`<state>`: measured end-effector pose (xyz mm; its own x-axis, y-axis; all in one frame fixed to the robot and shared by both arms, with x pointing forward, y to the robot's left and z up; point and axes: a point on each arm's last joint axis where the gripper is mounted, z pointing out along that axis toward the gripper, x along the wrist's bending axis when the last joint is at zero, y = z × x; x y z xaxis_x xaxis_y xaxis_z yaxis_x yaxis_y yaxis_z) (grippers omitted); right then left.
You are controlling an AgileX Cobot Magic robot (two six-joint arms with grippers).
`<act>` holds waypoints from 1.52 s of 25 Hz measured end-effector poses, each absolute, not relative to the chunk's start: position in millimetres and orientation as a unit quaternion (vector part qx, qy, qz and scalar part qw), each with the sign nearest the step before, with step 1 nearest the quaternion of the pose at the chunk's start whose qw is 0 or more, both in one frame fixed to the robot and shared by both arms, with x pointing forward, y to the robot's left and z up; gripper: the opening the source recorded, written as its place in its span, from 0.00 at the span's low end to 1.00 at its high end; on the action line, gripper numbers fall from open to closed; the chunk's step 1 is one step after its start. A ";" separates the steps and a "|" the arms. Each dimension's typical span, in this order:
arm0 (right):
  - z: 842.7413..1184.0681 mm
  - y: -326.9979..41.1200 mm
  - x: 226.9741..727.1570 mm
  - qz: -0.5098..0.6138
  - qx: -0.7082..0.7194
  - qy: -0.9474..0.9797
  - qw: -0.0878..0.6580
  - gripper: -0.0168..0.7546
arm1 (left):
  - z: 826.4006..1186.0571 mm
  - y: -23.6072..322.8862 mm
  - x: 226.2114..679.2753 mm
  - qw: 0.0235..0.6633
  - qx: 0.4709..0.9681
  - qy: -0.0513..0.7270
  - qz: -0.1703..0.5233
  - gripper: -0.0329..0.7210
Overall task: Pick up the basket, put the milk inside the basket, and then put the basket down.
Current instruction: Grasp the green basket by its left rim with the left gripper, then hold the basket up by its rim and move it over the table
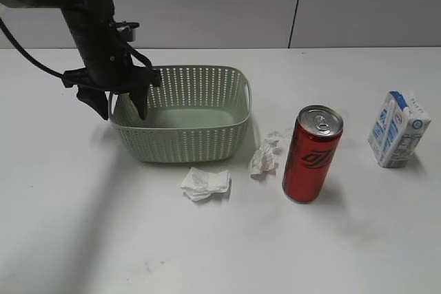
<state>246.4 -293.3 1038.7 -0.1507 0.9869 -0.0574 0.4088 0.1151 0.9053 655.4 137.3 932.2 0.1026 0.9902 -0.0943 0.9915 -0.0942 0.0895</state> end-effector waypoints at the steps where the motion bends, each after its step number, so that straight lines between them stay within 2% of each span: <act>1: 1038.7 -293.3 246.4 0.392 0.537 0.649 0.369 0.76 | 930.0 136.9 655.8 0.065 0.738 0.671 -0.007 0.74; 4: 1038.7 -293.3 246.4 0.392 0.538 0.649 0.368 0.76 | 928.2 135.8 656.4 0.069 0.736 0.673 -0.010 0.69; 6: 1038.7 -293.3 246.4 0.392 0.538 0.649 0.368 0.76 | 927.9 135.6 656.5 0.070 0.736 0.674 -0.011 0.61; 11: 1038.7 -293.3 246.4 0.392 0.538 0.649 0.368 0.76 | 927.3 135.8 655.8 0.066 0.735 0.675 -0.013 0.17; 12: 1038.7 -293.3 246.4 0.392 0.538 0.649 0.368 0.76 | 927.3 135.8 655.8 0.066 0.735 0.675 -0.013 0.11; 14: 1038.7 -293.3 246.4 0.392 0.538 0.649 0.368 0.76 | 927.5 135.5 655.7 0.067 0.734 0.676 -0.015 0.07; 24: 1038.7 -293.3 246.4 0.392 0.537 0.649 0.369 0.76 | 933.5 134.4 650.3 0.070 0.713 0.694 -0.065 0.05; 33: 1038.7 -293.3 246.4 0.392 0.538 0.649 0.368 0.76 | 1012.4 138.3 625.6 0.119 0.716 0.687 -0.037 0.05; 38: 1038.7 -293.3 246.4 0.392 0.538 0.649 0.368 0.76 | 1027.8 139.6 580.7 0.120 0.721 0.682 -0.035 0.05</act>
<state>246.4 -293.3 1038.7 -0.1502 0.9870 -0.0563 0.4090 0.1139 0.9054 580.7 139.6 1027.8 0.0673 0.9744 -0.2143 0.9914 -0.0411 0.1242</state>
